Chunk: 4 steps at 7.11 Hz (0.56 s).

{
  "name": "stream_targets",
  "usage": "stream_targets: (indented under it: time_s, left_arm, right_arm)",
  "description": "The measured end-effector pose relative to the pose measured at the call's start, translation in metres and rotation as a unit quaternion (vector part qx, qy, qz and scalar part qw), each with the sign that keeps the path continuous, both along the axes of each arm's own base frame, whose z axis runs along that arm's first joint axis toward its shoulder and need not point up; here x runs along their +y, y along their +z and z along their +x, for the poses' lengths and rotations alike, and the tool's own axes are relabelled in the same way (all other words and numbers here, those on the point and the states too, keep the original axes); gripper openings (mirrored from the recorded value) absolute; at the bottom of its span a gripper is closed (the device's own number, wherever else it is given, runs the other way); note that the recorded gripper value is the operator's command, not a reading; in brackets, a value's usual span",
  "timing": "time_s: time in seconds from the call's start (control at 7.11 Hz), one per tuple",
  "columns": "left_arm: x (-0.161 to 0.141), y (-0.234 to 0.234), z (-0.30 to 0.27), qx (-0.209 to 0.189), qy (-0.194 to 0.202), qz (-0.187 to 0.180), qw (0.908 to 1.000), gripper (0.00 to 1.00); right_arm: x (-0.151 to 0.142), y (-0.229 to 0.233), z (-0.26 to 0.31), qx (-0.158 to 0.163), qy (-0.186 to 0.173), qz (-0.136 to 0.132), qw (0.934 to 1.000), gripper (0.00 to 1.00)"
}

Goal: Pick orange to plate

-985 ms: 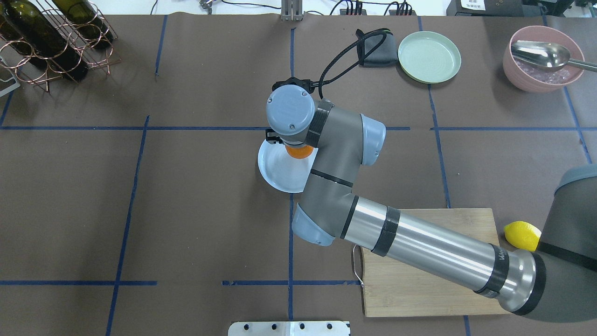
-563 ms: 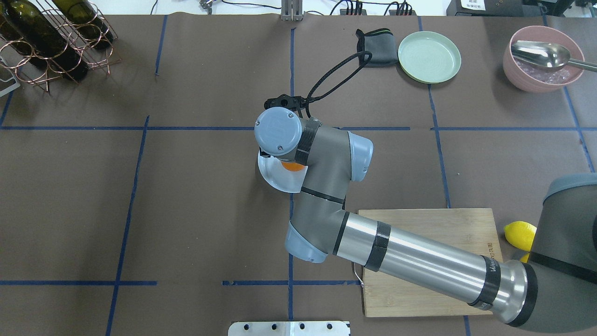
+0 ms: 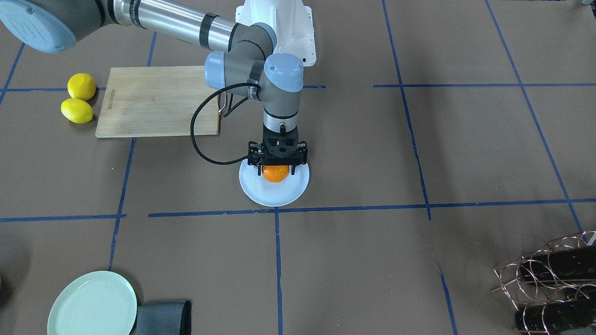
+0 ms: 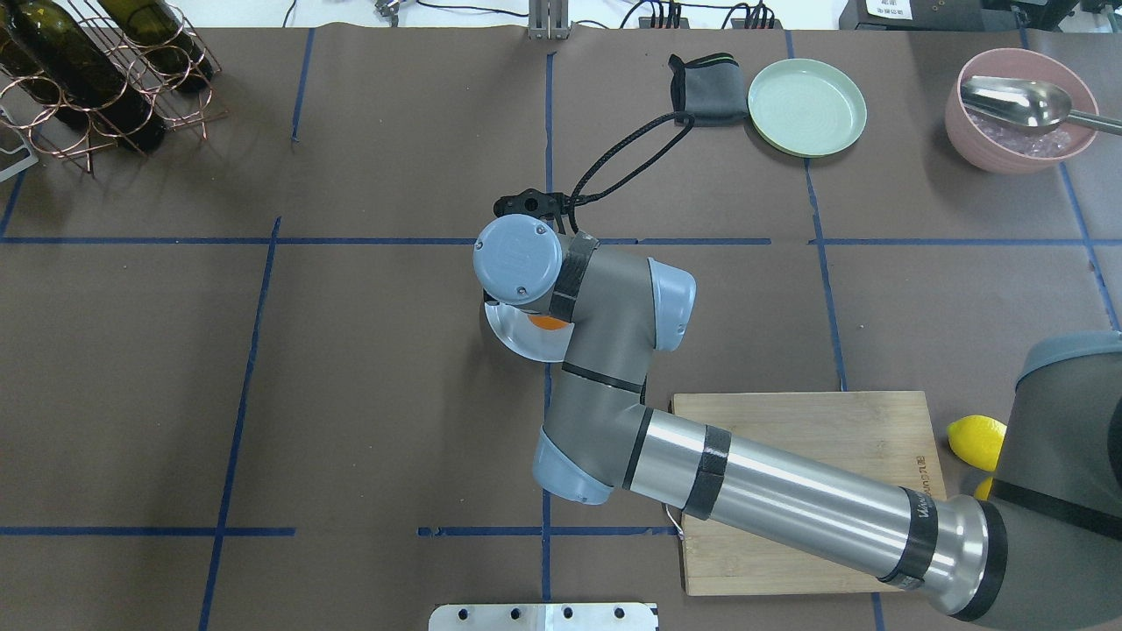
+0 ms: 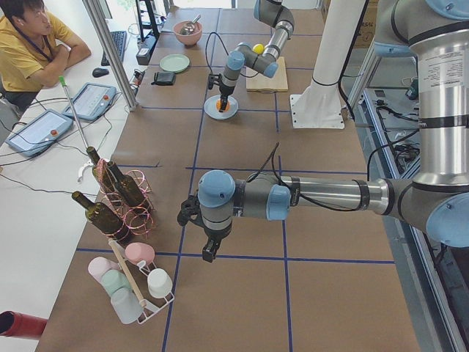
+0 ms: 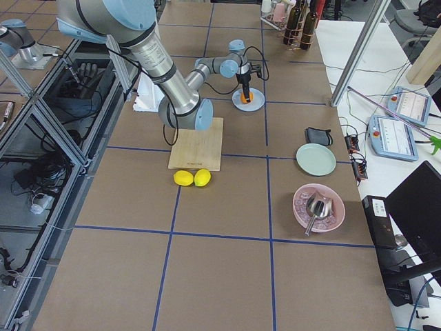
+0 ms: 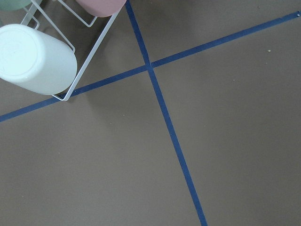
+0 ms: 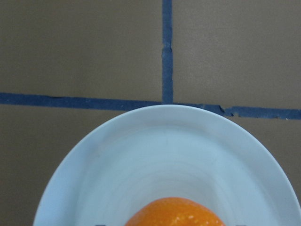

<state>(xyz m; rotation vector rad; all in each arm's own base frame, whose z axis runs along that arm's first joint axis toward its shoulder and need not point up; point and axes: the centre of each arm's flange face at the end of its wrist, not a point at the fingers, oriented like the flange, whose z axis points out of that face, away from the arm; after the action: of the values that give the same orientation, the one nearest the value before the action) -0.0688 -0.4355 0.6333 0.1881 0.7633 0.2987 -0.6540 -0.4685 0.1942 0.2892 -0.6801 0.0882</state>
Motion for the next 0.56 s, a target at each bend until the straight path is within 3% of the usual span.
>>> stream_targets:
  time_s: [0.28,0.56]
  left_arm:
    - [0.000,0.000,0.000,0.000,0.000,0.000,1.0000,1.00]
    - [0.001,0.001,0.000,0.000,0.001,-0.001,1.0000,1.00]
  right_arm:
    - [-0.028,-0.015,0.030,-0.014,0.012,0.007,0.9998,1.00]
    - [-0.094,-0.020,0.112,-0.026,-0.022,0.004,0.9994,1.00]
